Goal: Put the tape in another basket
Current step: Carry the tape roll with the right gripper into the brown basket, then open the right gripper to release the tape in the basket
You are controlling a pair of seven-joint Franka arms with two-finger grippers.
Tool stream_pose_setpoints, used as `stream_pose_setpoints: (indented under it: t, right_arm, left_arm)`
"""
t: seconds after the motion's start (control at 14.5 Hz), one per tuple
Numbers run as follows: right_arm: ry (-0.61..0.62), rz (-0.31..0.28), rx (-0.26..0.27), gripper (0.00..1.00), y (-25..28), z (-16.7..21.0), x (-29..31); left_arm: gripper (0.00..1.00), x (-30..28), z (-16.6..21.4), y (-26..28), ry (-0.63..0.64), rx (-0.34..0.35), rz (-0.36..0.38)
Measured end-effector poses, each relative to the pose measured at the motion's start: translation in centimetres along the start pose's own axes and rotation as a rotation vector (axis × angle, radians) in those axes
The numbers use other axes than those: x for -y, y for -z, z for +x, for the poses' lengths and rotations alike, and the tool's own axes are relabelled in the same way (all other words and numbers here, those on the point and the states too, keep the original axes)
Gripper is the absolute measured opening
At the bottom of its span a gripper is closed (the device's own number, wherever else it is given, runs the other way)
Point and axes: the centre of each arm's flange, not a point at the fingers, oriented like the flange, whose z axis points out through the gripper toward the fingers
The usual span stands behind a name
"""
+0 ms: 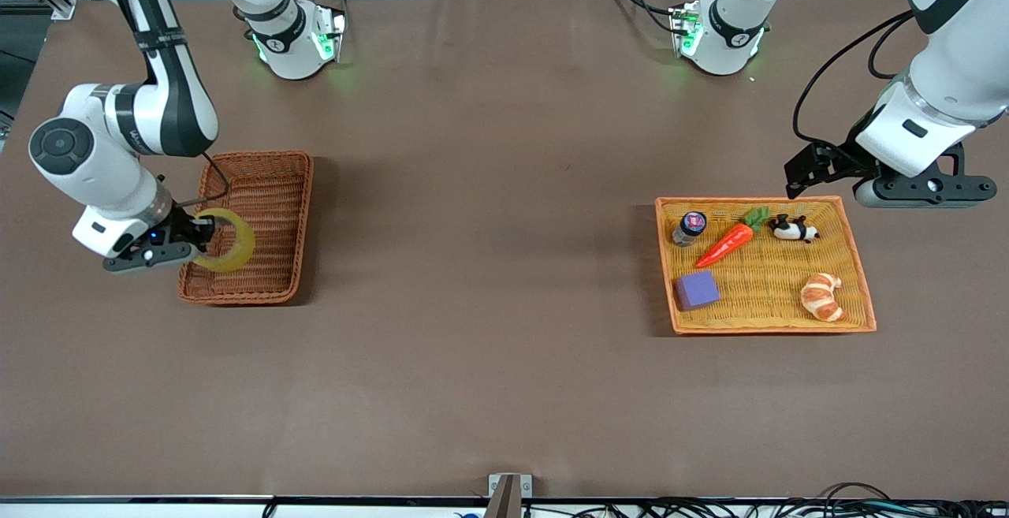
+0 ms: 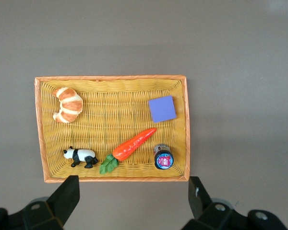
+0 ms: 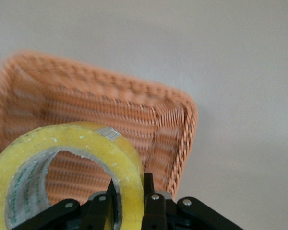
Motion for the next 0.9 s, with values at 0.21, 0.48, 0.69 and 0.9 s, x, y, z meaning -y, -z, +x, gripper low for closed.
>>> stream_pose_setpoints:
  t: [0.21, 0.48, 0.69, 0.9]
  right_arm:
    - [0.022, -0.004, -0.087, 0.22, -4.7, -4.5, 2.1]
    - [0.037, -0.010, -0.109, 0.22, -7.9, -6.3, 3.6]
    - [0.046, -0.021, -0.119, 0.23, -9.3, -6.2, 4.0]
    - [0.044, -0.029, -0.131, 0.42, -9.6, -5.8, 4.0]
  left_arm:
    - [1.00, 0.5, 0.1, 0.0, 0.009, 0.000, 0.001]
    - [1.00, 1.1, 0.2, 0.0, 0.006, -0.006, 0.033]
    - [1.00, 0.8, 0.2, 0.0, -0.007, -0.011, 0.055]
    - [1.00, 0.9, 0.2, 0.0, -0.007, -0.012, 0.056]
